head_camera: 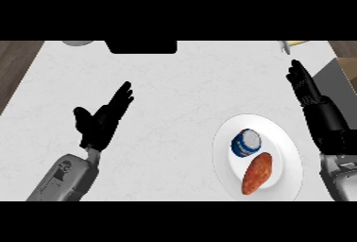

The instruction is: Pick the sweet potato from the plate and place it in the cardboard box

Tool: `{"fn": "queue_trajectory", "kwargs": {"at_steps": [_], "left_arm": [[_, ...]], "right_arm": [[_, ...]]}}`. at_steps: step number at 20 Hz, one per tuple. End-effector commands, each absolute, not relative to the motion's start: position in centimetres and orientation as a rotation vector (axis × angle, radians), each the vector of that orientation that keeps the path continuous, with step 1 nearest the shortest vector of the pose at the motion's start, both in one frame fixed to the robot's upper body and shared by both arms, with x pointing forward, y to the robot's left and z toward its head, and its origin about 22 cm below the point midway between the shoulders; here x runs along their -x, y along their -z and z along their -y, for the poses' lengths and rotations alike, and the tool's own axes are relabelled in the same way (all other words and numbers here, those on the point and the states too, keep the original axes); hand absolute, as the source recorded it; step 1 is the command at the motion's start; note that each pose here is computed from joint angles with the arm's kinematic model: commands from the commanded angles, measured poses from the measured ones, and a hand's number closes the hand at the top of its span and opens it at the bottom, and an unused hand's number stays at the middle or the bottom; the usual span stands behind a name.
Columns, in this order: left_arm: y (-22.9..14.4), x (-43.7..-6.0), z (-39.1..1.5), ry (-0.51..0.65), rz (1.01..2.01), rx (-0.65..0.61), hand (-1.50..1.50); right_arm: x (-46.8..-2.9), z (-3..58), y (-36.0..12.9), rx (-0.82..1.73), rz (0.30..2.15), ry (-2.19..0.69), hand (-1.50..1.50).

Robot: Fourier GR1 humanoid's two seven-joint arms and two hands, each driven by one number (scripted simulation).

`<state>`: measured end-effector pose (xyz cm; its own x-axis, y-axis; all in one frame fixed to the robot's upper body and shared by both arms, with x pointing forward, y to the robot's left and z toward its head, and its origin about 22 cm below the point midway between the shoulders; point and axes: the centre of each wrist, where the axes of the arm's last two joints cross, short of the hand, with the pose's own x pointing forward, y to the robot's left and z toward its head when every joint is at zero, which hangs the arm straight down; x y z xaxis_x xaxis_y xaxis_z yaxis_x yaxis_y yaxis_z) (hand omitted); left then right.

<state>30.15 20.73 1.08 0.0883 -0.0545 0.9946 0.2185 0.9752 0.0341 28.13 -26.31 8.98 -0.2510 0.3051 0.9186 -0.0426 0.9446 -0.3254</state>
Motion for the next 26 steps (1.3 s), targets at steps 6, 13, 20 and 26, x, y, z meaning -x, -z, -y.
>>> {"fn": "queue_trajectory", "kwargs": {"at_steps": [6, 13, 20, 26], "left_arm": [[-2.9, -28.7, -36.2, 0.199, 1.401, -0.654, 0.00], [-0.9, -26.1, -38.2, 0.197, 1.339, -0.669, 0.00], [0.3, -25.1, -35.6, 0.223, 1.362, -0.642, 0.00], [-0.1, -24.9, -35.2, 0.221, 1.372, -0.642, 0.00]], "right_arm": [[-22.1, 27.3, -1.9, 0.138, 1.625, 0.151, -1.50], [-14.4, 28.3, 5.8, 0.380, 1.643, -0.083, -1.50], [-12.7, 36.4, 7.8, 0.428, 1.755, -0.289, -1.50], [-12.7, 37.2, 4.0, 0.533, 1.491, -0.690, -1.50]]}}
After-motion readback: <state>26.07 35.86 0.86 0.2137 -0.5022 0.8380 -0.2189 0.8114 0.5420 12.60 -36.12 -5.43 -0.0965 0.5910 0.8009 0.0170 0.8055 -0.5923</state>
